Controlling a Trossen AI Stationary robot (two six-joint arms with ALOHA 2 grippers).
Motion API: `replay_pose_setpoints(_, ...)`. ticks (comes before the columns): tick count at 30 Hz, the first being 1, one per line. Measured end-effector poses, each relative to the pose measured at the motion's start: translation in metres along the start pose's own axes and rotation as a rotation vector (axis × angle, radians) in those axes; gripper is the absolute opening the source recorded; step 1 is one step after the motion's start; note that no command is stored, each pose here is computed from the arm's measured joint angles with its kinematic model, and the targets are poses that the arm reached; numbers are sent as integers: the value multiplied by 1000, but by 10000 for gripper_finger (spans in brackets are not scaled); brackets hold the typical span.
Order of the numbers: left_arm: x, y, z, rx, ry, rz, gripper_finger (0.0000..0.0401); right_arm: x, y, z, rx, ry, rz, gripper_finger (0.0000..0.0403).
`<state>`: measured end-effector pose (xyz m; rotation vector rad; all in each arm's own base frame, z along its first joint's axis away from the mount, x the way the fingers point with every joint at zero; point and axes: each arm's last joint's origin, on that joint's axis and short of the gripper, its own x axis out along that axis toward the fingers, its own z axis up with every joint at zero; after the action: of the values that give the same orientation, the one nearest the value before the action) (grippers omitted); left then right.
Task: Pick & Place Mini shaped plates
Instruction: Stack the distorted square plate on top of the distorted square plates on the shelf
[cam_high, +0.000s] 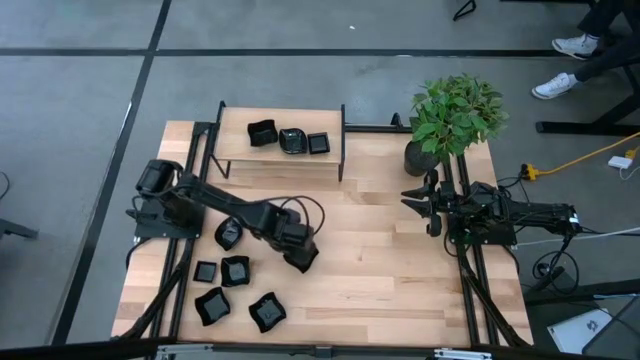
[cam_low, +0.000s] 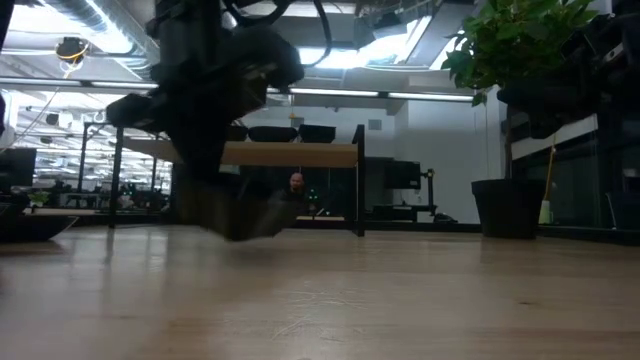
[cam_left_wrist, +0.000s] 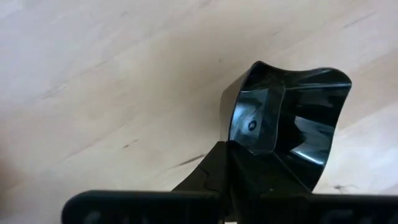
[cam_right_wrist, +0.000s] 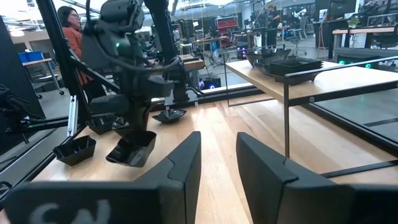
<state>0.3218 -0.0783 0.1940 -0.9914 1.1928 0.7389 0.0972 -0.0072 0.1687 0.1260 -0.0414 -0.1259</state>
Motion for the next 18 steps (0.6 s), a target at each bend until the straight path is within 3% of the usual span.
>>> replay_pose_setpoints(18,-7,-19,36,-334,67,-303,2,0,0,0,0,0,0,103)
